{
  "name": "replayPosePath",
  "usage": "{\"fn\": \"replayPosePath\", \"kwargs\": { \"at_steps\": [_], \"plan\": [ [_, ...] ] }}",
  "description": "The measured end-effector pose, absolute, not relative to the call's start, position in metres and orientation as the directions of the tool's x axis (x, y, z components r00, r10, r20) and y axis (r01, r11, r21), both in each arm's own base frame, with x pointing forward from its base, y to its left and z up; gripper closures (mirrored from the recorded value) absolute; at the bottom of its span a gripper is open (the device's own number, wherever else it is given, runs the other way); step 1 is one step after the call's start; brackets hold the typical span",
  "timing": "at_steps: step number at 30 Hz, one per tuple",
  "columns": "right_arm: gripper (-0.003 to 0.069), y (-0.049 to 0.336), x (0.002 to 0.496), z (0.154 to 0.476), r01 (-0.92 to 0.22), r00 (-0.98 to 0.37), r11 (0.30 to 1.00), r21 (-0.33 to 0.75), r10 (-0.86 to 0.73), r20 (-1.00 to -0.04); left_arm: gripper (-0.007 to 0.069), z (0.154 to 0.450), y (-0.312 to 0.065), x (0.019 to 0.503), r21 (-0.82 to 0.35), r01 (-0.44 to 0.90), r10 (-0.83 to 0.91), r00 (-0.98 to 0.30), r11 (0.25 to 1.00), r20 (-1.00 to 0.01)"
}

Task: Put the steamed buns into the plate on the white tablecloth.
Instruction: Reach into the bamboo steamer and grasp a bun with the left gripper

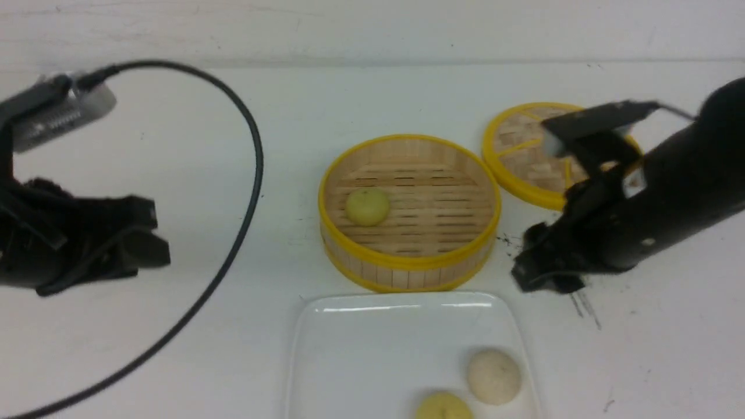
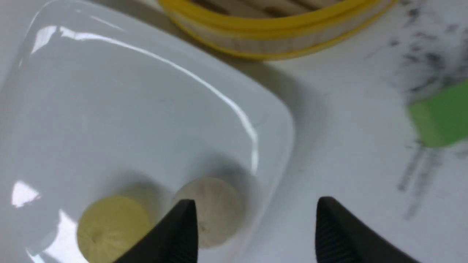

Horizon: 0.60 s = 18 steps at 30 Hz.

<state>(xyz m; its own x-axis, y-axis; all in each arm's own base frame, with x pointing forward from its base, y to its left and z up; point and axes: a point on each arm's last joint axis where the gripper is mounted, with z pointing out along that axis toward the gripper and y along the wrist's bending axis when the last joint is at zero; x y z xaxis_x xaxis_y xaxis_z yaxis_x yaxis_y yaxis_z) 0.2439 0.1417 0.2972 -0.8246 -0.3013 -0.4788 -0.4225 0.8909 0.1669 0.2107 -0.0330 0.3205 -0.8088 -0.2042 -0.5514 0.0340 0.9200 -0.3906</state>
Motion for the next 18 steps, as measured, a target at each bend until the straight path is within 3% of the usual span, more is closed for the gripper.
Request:
{"fn": "replayPosePath", "kwargs": {
  "at_steps": [2,3,4,9,18],
  "plan": [
    [0.0311,0.125,0.237,0.311,-0.395,-0.824,0.907,0.147,-0.279,-0.493,0.0311,0.325,-0.034,0.220,-0.400,0.035,-0.210,-0.807,0.916,-0.552],
    [0.0393,0.108,0.226,0.327,-0.358,-0.826,0.924,0.137,-0.245,-0.508,0.0298,0.326,-0.037,0.230,-0.421,0.034,-0.211,-0.826,0.906,-0.522],
    [0.0412,0.105,0.223,0.331,-0.356,-0.822,0.925,0.135,-0.241,-0.516,0.0297,0.328,-0.038,0.232,-0.425,0.037,-0.212,-0.826,0.905,-0.523],
    [0.0654,0.076,0.181,0.345,-0.315,-0.823,0.940,0.131,-0.202,-0.532,0.0289,0.326,-0.079,0.272,-0.440,0.147,-0.086,-0.879,0.886,-0.468],
    [0.0674,0.066,0.156,0.315,-0.303,-0.837,0.944,0.130,-0.198,-0.511,0.0287,0.304,-0.172,0.350,-0.361,0.328,0.163,-0.893,0.873,-0.419]
  ]
}}
